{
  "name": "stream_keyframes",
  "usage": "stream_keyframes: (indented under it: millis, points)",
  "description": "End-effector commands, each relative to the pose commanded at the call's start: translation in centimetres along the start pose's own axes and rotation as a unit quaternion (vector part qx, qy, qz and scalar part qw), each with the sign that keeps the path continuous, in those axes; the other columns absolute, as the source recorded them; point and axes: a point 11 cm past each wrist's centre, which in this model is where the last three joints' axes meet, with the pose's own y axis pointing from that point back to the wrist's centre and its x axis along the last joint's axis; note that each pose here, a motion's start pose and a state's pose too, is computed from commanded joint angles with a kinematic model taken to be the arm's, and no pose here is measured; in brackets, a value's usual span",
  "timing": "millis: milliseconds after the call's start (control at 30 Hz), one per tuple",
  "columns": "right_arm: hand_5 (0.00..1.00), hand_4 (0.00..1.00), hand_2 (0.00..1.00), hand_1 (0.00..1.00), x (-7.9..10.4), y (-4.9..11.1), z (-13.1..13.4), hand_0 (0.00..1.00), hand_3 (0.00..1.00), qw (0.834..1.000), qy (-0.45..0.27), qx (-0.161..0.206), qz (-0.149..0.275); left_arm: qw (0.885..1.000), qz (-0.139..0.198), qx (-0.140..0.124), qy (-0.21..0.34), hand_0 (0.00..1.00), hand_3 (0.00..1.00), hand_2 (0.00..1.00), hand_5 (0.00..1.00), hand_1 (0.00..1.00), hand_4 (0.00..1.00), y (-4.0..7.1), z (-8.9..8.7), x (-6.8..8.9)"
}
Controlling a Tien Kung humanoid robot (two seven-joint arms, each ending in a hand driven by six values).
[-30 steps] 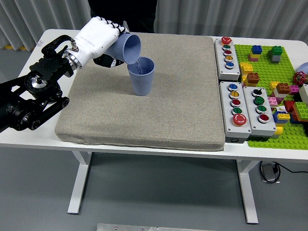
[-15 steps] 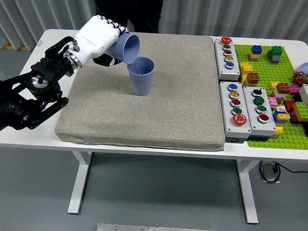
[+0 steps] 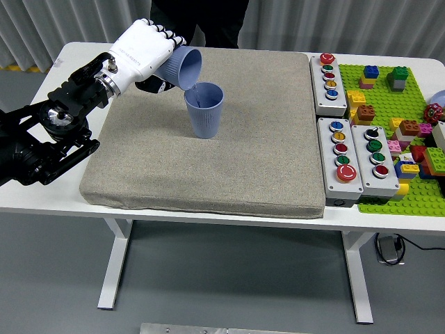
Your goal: Pick cup pour cup place
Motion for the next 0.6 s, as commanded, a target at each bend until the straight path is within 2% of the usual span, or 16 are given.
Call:
stream_keyframes:
  millis: [200, 600]
  points:
    - [0.402, 0.002, 0.614, 0.661, 0.06, -0.04, 0.14, 0.693, 0.626, 1.000, 0.001, -0.001, 0.001, 1.000, -0.003, -0.011, -0.010, 0.410, 0.531, 0.528, 0.166, 0.480, 0.745, -0.02, 0.34, 0.10]
    - [0.401, 0.002, 0.614, 0.662, 0.18, -0.13, 0.56, 0.693, 0.628, 1.000, 0.003, -0.005, 0.002, 1.000, 0.001, -0.010, -0.002, 0.412, 0.530, 0.528, 0.168, 0.480, 0.744, 0.14, 0.32, 0.20]
